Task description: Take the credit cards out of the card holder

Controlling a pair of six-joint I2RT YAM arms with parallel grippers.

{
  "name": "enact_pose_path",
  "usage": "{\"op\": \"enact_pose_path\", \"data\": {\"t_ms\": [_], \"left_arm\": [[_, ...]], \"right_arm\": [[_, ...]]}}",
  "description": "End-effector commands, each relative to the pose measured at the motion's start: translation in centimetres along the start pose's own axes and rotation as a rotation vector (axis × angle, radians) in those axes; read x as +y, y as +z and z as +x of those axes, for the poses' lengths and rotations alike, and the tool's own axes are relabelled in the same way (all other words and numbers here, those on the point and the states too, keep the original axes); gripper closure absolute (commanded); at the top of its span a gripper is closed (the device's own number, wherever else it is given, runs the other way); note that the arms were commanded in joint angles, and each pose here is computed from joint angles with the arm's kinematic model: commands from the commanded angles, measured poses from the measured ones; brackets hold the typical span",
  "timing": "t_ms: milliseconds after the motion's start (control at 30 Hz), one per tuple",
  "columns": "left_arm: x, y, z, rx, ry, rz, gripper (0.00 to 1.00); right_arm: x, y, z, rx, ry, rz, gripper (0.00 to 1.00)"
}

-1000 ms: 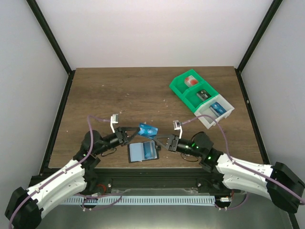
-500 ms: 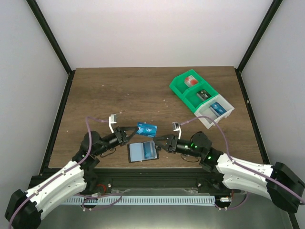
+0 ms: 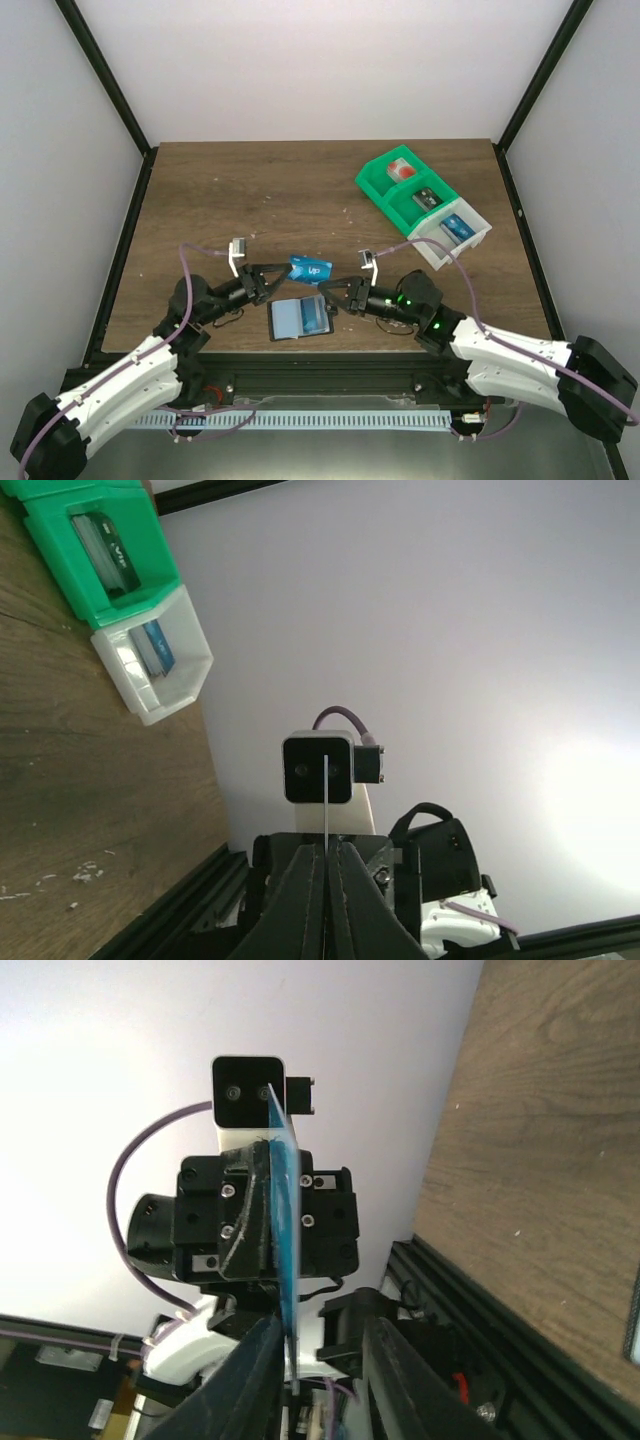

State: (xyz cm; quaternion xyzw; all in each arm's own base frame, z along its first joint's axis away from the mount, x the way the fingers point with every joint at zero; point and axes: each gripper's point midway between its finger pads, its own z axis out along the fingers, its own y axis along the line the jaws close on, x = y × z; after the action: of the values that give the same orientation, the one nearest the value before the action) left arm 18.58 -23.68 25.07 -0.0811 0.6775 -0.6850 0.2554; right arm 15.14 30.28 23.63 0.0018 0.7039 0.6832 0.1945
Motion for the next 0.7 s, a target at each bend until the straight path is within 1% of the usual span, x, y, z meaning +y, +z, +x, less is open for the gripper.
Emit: {"op": "enact_pose_path", "data": {"t_ms": [0,100,200,233,267,400,467,533,567,667], "left_arm": [[-0.7,-0.2,0.3,0.012,-0.023,0.052,1.0],[-0.5,-0.3,0.5,0.022,-0.034,0.049,1.0],[-0.1,-0.3,0.7,0.026,-0.035,0.037,1.0],[0.1,-0.3,0.7,0.027,-0.034,0.027,0.98],[0.2,-0.2,0.7,0.028,-0.031,0.014,0.9],[0.9,0.0,0.4,0.027,0.0,-0.047,0.44],[1.0,0.1,0.2,0.024,0.029,-0.081,0.28],[1.0,0.2,-0.1,0.024,0.078,-0.117,0.02],[1.2,0.2,-0.1,0.027,0.112,-0.143,0.01],[1.8,0.1,-0.7,0.027,0.219,-0.234,0.0]], "right_arm": [[2.6,0.5,-1.2,-0.031,-0.01,-0.073,0.82],[2.3,0.6,-1.5,-0.049,-0.008,-0.064,0.98],[1.6,0.5,-1.7,-0.064,-0.016,-0.035,1.0],[1.2,0.4,-1.7,-0.067,-0.019,-0.016,0.99],[1.0,0.3,-1.8,-0.078,-0.024,-0.004,1.0],[0.1,-0.6,-2.8,-0.134,-0.04,0.087,1.0],[-0.3,-1.1,-3.6,-0.156,-0.073,0.153,1.0],[-0.4,-1.6,-4.4,-0.172,-0.115,0.21,1.0],[-0.5,-1.8,-5.0,-0.18,-0.136,0.242,1.0],[-1.1,-2.8,-7.0,-0.216,-0.188,0.356,1.0]]}}
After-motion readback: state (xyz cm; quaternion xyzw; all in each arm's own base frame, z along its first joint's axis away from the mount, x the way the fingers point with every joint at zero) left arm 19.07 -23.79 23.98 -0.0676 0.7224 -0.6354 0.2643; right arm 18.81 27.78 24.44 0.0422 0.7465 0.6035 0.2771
